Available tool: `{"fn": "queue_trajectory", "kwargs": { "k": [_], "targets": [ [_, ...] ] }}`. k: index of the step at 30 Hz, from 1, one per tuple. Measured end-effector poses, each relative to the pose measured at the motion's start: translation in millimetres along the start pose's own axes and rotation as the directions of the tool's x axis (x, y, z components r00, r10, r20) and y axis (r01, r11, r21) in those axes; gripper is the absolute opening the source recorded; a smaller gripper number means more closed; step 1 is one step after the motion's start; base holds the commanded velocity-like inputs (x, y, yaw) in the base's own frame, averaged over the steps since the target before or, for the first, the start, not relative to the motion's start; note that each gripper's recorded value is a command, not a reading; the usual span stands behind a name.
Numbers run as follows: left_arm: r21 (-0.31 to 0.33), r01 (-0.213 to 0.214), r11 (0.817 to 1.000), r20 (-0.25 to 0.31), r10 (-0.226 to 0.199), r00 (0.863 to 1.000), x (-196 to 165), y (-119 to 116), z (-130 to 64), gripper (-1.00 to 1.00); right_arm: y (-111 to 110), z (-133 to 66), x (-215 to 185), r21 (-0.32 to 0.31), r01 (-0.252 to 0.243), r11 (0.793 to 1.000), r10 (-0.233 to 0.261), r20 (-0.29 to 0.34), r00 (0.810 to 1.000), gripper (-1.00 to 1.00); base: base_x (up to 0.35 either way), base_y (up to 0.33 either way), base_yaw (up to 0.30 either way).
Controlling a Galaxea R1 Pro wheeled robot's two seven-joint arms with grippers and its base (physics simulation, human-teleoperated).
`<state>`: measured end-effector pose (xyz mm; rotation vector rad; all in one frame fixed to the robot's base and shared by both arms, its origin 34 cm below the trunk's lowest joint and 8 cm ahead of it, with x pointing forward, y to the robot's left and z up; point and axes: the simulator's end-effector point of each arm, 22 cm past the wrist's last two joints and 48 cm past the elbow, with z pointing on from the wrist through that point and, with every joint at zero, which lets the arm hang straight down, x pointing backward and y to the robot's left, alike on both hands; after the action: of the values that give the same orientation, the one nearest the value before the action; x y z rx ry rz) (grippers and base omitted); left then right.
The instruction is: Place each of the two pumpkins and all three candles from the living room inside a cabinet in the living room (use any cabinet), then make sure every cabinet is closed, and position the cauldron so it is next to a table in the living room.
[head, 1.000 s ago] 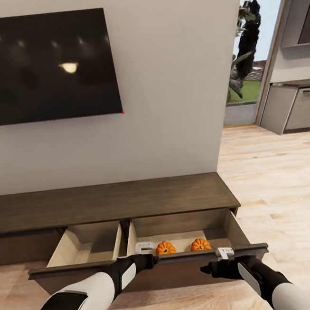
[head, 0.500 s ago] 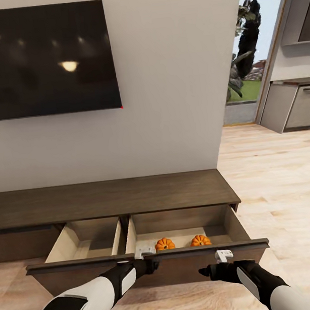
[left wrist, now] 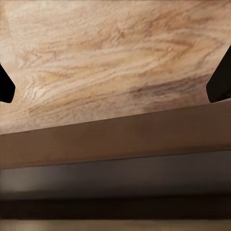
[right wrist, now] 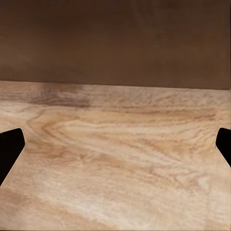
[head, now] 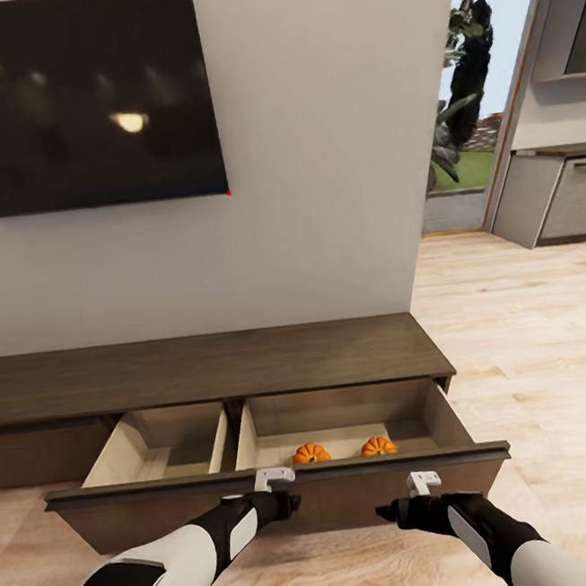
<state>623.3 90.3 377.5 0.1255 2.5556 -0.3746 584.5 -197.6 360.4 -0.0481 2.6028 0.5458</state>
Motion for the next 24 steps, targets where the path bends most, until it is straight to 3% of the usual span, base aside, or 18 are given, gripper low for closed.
{"fn": "queue_trajectory", "kwargs": {
  "k": [4, 10, 17, 21, 24],
  "targets": [
    [-0.001, -0.001, 1.0, 0.001, 0.001, 1.0, 6, 2, 6.1, 1.0, -10, 7.2, -4, 0.015, 0.042, 0.999, -0.043, 0.103, 0.994, 1.0, 0.0, 0.0, 0.0],
    [-0.003, -0.002, 1.0, 0.004, 0.002, 1.0, 15, 5, 15.1, 1.0, -17, 15.5, 1, 0.021, 0.048, 0.999, -0.051, 0.139, 0.989, 1.0, 0.0, 0.0, 0.0],
    [-0.007, -0.005, 1.0, 0.067, 0.006, 0.998, 13, 9, 25.3, 1.0, -22, 24.7, 3, 0.024, 0.06, 0.998, -0.064, 0.173, 0.983, 1.0, 0.0, 0.0, 0.0],
    [-0.008, -0.006, 1.0, 0.076, 0.007, 0.997, 18, 11, 31.2, 1.0, -24, 30.3, 5, 0.025, 0.072, 0.997, -0.076, 0.195, 0.978, 1.0, 0.0, 0.0, 0.0],
    [-0.008, -0.007, 1.0, 0.082, 0.007, 0.997, 21, 12, 35.6, 1.0, -36, 34.6, 7, 0.075, 0.068, 0.995, -0.083, 0.204, 0.975, 1.0, 0.0, 0.0, 0.0]
  ]
}}
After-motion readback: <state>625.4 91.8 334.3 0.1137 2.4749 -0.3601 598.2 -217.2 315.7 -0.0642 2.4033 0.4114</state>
